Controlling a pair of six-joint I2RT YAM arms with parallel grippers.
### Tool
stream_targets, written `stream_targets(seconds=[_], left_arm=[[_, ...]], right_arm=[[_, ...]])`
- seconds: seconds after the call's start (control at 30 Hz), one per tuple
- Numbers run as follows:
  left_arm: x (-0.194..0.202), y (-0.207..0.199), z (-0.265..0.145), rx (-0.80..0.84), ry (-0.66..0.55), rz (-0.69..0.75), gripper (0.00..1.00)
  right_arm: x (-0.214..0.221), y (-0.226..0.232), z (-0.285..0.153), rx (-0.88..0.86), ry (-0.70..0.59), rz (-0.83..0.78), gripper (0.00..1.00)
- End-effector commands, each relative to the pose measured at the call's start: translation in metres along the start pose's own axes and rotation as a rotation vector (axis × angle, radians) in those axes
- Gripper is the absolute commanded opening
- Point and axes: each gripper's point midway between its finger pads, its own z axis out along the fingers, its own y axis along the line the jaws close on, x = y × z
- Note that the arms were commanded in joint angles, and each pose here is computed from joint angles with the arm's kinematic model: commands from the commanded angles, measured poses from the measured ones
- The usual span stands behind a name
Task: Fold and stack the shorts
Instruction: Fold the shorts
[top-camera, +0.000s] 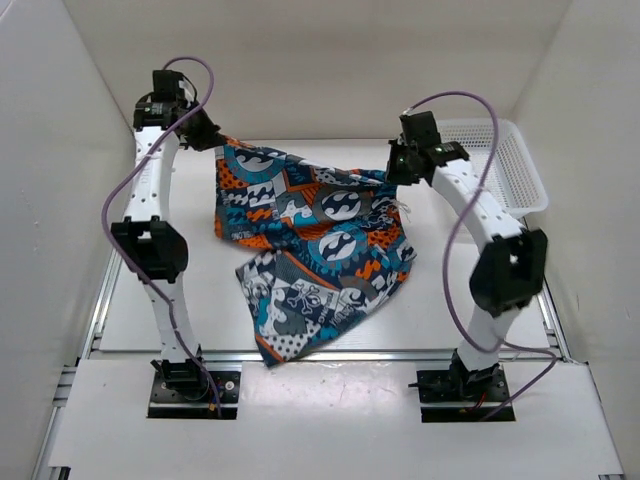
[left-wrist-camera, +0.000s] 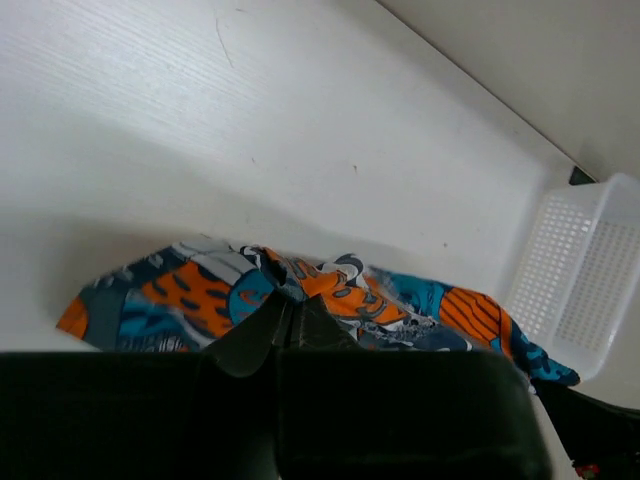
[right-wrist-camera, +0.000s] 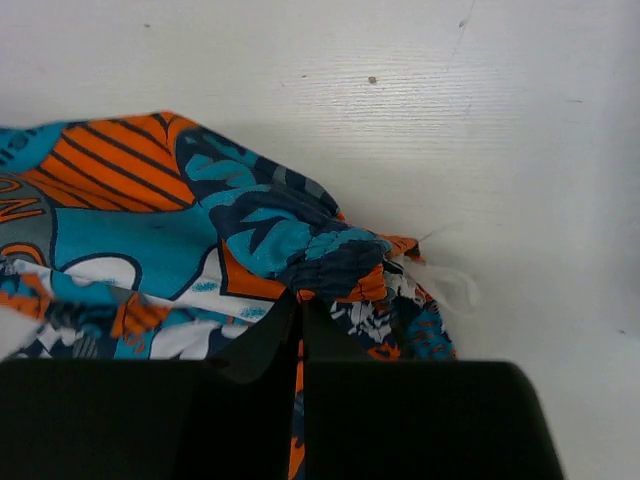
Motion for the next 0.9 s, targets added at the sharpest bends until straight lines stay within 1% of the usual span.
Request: stream_targets(seconds=[0.0,0.07,0.1,0.17,0.27,0.3,0.37,0.4,0.43,0.47,0.53,0.57,0.6,0.63,0.67,0.7,0.77,0.8,0.83,0.87], left_arm=[[-0.066,0.005,-0.015,-0.023,-0.228,0.054,0.10],[-0.065,0.006,-0.001,-0.015,-0.207,0.063,0.10],[-0.065,0.006,-0.001,-0.015,-0.207,0.063,0.10],[-0.062,0.002,0.000,-0.003,-0.197,0.078,0.10],[-0.056,0.000,-0.009,0.004,-0.187,0.088,0.10],[-0.047,-0.002,-0.018,0.003,-0.173,0.101,0.10],[-0.033,-0.002,-0.031,0.000,-0.155,0.114,0.10],[-0.015,-0.002,-0.043,-0.003,-0.130,0.119,0.10],[-0.007,-0.004,-0.051,0.003,-0.127,0.125,0.10],[0.007,-0.010,-0.058,0.013,-0.109,0.139,0.10],[0.039,-0.005,-0.079,0.006,-0.077,0.152,0.10],[0.048,-0.003,-0.086,0.003,-0.076,0.159,0.10],[0.080,0.008,-0.079,-0.022,-0.005,0.141,0.10],[0.087,0.004,-0.101,0.002,-0.036,0.145,0.10],[0.100,0.009,-0.105,-0.008,-0.026,0.139,0.10],[0.127,0.017,-0.111,-0.014,0.004,0.126,0.10],[0.154,0.028,-0.113,-0.034,0.029,0.114,0.10],[0.188,0.039,-0.102,-0.058,0.088,0.102,0.10],[0.200,0.041,-0.108,-0.050,0.088,0.095,0.10],[0.216,0.047,-0.106,-0.060,0.119,0.087,0.10]], right_arm=[[-0.012,-0.025,0.034,0.059,0.030,0.017,0.00],[-0.024,-0.023,0.043,0.046,0.025,0.035,0.00],[-0.019,-0.021,0.057,0.029,0.054,0.049,0.00],[-0.017,-0.016,0.064,0.007,0.080,0.051,0.00],[-0.018,-0.011,0.070,-0.019,0.093,0.052,0.00],[-0.012,-0.010,0.073,-0.023,0.115,0.054,0.00],[-0.009,-0.011,0.067,-0.021,0.120,0.054,0.00],[-0.006,-0.016,0.064,-0.023,0.128,0.063,0.00],[0.009,-0.021,0.065,-0.011,0.162,0.066,0.00],[0.010,-0.020,0.054,-0.014,0.154,0.066,0.00],[0.015,-0.026,0.038,-0.007,0.151,0.074,0.00],[0.031,-0.035,0.038,0.009,0.180,0.083,0.00],[0.036,-0.041,0.034,0.017,0.187,0.091,0.00],[0.037,-0.040,0.022,0.013,0.175,0.090,0.00],[0.041,-0.045,0.020,0.020,0.176,0.097,0.00],[0.058,-0.050,0.019,0.031,0.210,0.101,0.00],[0.067,-0.059,0.010,0.050,0.215,0.098,0.00],[0.082,-0.065,0.007,0.071,0.237,0.099,0.00],[0.086,-0.068,0.006,0.085,0.235,0.098,0.00],[0.092,-0.076,0.006,0.118,0.233,0.094,0.00]])
